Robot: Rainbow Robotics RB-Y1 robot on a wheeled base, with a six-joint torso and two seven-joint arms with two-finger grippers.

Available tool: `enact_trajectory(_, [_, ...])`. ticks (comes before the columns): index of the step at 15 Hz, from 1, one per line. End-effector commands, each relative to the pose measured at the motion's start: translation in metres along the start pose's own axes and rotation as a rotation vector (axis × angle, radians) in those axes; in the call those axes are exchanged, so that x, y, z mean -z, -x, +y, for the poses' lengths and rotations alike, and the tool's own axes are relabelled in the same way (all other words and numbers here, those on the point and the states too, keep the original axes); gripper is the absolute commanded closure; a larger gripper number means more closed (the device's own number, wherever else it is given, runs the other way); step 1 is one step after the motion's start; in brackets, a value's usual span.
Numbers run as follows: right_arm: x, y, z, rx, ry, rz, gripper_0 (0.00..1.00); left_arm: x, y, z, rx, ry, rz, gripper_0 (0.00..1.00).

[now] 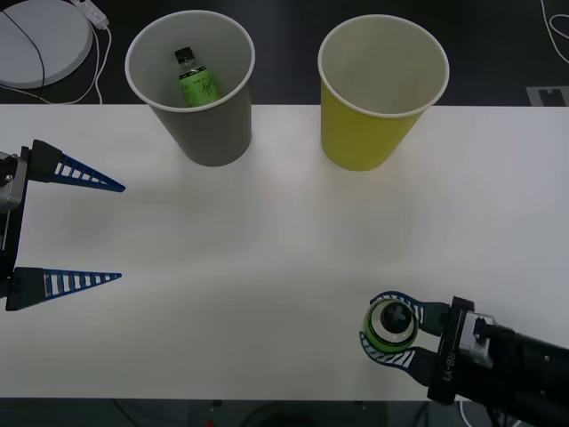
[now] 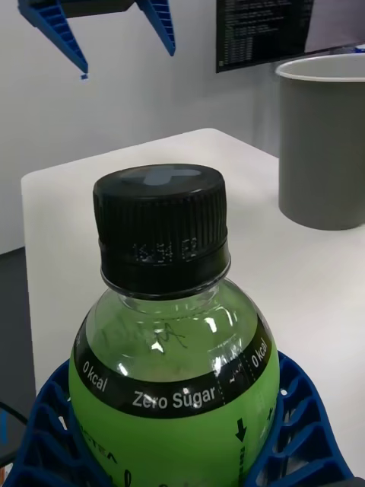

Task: Put the can into the green bin and the plastic bottle into the gray bin

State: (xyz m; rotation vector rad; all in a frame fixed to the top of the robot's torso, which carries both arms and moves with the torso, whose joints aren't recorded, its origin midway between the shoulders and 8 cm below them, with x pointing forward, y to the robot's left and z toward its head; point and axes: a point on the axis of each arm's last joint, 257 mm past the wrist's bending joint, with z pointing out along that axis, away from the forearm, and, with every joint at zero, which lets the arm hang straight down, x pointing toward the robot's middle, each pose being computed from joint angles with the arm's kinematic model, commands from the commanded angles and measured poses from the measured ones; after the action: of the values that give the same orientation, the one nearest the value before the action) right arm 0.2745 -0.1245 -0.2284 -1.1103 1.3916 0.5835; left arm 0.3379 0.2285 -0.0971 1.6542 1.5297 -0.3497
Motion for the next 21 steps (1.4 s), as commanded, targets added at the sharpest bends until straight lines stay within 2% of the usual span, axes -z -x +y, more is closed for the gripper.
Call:
enact_trajectory(1, [-0.003, 0.017, 0.000, -0.038, -0.043, 0.017, 1.00, 0.000, 0.000, 0.000, 0.000, 0.000, 0.000, 0.00])
enact_trajectory(6, [-0.011, 0.049, 0.001, -0.094, -0.107, 0.040, 1.00, 0.000, 0.000, 0.000, 0.000, 0.000, 0.000, 0.00])
enact_trajectory(14, [-0.020, 0.092, -0.012, -0.137, -0.214, 0.108, 1.00, 0.000, 0.000, 0.000, 0.000, 0.000, 0.000, 0.00])
enact_trajectory(18, [-0.013, 0.068, -0.033, -0.185, -0.301, 0.226, 1.00, 0.000, 0.000, 0.000, 0.000, 0.000, 0.000, 0.00])
enact_trajectory(21, [-0.013, 0.061, -0.048, -0.199, -0.342, 0.270, 1.00, 0.000, 0.000, 0.000, 0.000, 0.000, 0.000, 0.00])
